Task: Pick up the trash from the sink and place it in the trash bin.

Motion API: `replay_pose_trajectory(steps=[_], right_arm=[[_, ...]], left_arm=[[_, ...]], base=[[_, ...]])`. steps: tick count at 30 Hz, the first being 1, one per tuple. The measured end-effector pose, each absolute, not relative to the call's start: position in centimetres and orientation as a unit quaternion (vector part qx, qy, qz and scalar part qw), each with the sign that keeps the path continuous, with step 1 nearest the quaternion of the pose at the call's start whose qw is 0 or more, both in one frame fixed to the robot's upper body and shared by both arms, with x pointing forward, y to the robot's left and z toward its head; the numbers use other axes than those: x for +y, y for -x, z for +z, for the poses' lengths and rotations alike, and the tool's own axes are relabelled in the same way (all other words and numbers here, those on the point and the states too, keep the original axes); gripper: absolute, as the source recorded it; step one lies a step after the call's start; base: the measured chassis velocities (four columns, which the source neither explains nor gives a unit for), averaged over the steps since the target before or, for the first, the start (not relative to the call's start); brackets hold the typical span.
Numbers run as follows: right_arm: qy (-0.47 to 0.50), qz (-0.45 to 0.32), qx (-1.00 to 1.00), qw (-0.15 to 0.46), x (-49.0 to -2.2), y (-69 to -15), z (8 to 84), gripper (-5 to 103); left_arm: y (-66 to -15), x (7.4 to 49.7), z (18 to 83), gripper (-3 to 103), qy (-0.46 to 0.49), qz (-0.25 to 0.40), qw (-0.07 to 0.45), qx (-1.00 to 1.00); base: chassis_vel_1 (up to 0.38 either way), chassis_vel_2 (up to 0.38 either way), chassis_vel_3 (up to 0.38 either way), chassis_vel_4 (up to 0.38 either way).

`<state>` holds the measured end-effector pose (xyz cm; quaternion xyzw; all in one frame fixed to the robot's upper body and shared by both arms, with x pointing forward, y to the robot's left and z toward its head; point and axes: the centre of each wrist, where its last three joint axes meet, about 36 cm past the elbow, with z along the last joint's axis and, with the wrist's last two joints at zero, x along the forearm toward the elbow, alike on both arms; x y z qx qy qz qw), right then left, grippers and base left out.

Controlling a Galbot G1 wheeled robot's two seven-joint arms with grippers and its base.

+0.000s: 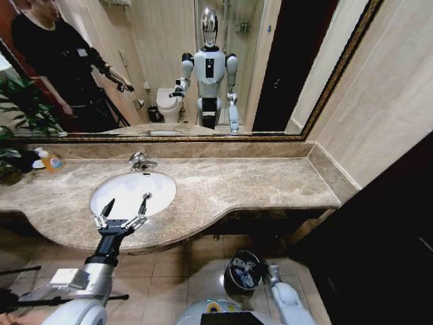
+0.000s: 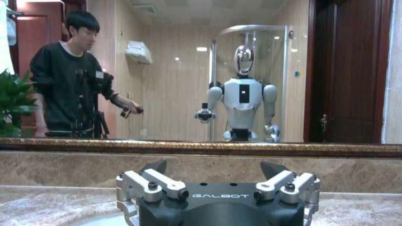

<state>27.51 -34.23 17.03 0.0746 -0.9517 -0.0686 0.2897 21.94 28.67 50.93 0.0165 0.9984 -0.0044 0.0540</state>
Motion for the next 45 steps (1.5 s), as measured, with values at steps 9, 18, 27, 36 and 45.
replay_pose_trajectory(steps=[9,18,27,36,45], right_arm=[[0.024,-0.119,-0.989,0.088,-39.5,-27.8,36.6,100],[0.039,-0.075,-0.992,-0.097,-33.1,-32.5,45.0,100],[-0.069,-0.028,-0.993,-0.088,-33.9,-31.4,45.8,100],[-0.042,0.051,-0.998,0.002,-33.9,-31.8,47.2,100],[0.028,0.035,-0.998,0.042,-30.2,-31.9,48.0,100]], left_arm=[[-21.9,28.7,50.9,100,-0.016,-0.004,0.054,0.998],[-21.9,28.7,50.9,100,-0.016,-0.004,0.054,0.998],[-21.9,28.7,50.9,100,-0.016,-0.004,0.054,0.998],[-21.9,28.7,50.9,100,-0.016,-0.004,0.054,0.998],[-21.9,28.7,50.9,100,-0.016,-0.004,0.054,0.998]], base=[[0.0,0.0,0.0,0.0],[0.0,0.0,0.0,0.0],[0.0,0.0,0.0,0.0],[0.0,0.0,0.0,0.0],[0.0,0.0,0.0,0.0]])
